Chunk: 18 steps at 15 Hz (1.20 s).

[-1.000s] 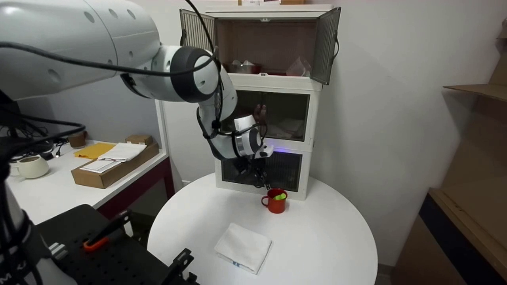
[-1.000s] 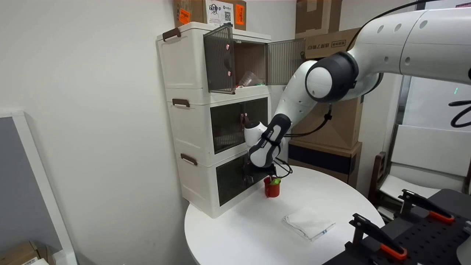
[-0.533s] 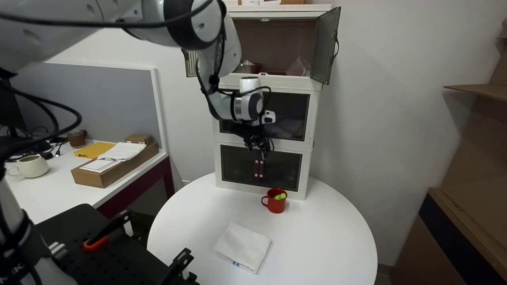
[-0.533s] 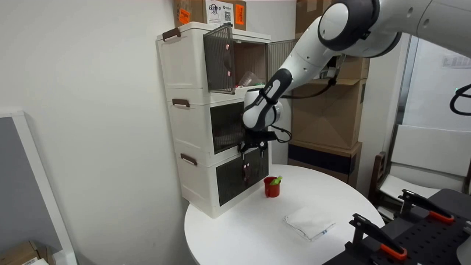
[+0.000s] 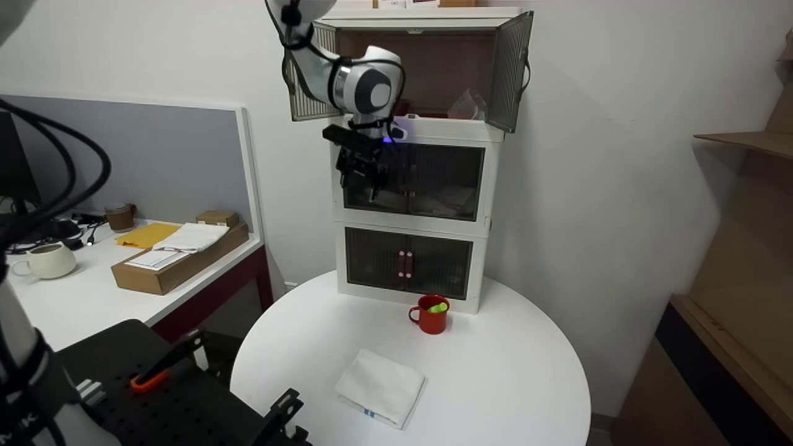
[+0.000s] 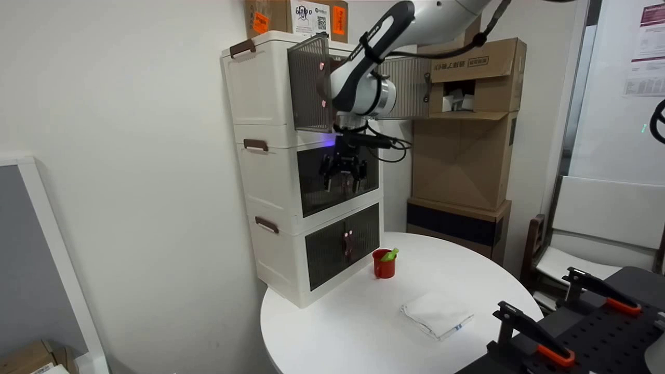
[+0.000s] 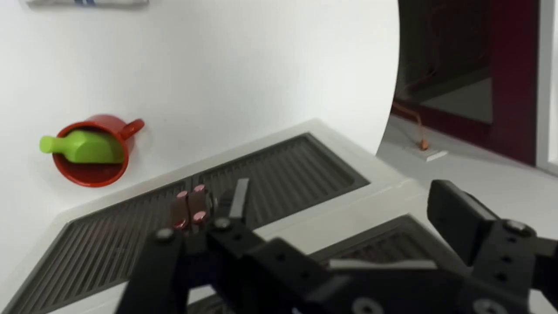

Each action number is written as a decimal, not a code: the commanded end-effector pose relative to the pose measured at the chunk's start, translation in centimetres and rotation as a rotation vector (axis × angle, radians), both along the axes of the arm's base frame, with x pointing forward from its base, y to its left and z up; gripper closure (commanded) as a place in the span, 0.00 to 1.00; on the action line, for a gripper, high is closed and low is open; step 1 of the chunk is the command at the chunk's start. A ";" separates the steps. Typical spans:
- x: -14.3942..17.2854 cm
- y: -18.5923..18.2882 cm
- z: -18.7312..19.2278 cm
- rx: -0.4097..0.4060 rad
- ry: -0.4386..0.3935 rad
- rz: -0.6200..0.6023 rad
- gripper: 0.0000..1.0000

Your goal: Remove the red cup from the top cabinet

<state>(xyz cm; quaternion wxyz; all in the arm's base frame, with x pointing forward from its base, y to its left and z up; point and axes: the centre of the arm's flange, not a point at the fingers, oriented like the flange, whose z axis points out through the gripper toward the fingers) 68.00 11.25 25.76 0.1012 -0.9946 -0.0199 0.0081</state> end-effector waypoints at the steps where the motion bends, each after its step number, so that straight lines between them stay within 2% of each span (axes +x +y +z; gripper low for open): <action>1: -6.6 -1.2 4.5 -0.016 0.159 0.078 0.00; 4: -10.2 -2.5 7.2 -0.081 0.193 0.067 0.00; 12: -15.2 -7.2 15.8 -0.301 0.037 0.091 0.00; 14: -16.3 -8.4 17.9 -0.324 -0.001 0.096 0.00; 18: -17.6 -9.7 21.4 -0.301 -0.069 0.125 0.00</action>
